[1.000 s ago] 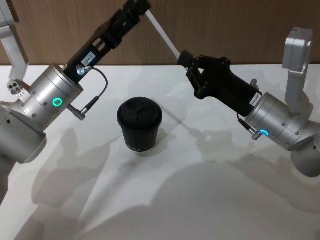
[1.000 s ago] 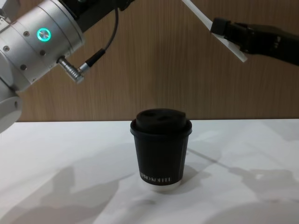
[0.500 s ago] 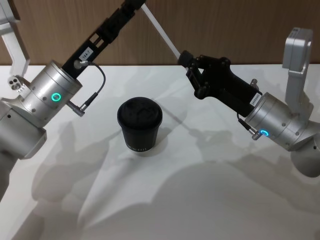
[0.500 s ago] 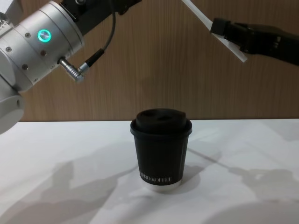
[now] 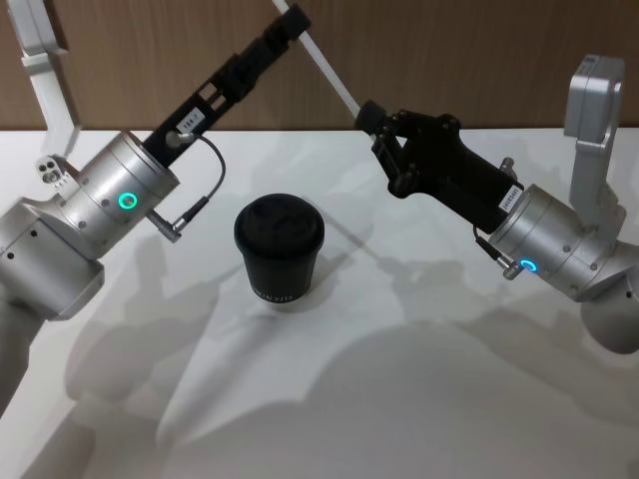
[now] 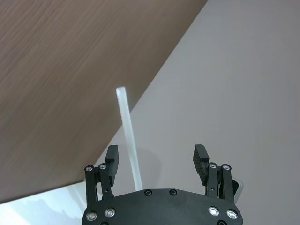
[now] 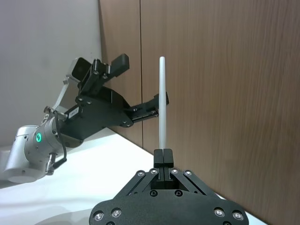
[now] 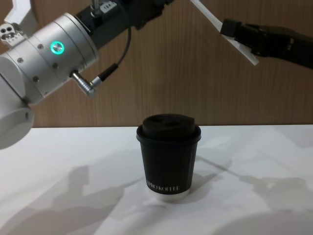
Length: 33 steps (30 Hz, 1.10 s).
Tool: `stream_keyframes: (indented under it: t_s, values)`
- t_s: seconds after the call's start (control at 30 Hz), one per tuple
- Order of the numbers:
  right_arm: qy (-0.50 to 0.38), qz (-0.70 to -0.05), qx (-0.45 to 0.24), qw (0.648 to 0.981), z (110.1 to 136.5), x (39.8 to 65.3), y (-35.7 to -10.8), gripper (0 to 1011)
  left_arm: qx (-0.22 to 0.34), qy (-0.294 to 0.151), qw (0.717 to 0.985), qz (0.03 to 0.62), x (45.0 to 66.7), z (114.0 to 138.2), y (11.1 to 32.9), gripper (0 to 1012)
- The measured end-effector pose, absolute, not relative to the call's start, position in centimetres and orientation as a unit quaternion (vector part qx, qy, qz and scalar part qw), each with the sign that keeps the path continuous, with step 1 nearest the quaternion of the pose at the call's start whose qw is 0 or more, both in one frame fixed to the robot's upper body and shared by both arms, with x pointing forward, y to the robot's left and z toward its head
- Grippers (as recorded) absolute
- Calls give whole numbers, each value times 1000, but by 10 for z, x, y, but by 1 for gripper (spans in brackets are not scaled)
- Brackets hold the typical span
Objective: Pick up the straw with one hand, pass it to the other hand, and insert it into the cup.
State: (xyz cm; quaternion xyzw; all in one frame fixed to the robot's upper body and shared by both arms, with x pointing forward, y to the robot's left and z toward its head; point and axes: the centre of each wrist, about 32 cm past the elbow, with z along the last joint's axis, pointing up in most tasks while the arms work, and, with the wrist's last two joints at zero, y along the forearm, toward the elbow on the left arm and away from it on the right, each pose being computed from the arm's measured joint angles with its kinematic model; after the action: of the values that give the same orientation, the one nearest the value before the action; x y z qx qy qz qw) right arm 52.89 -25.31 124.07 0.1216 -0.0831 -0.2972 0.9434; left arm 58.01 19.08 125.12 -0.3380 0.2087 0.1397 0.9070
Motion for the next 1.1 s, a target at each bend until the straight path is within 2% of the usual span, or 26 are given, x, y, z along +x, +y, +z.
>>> stream_keyframes:
  t_s: [0.57,1.1]
  values:
    - [-83,-297,122,943,1241,529,-253,2,-327,234,905,141,584,1238,183,1003]
    - [-83,-297,122,943,1241,529,-253,2,-332,234,905,127,592,1237,176,1003]
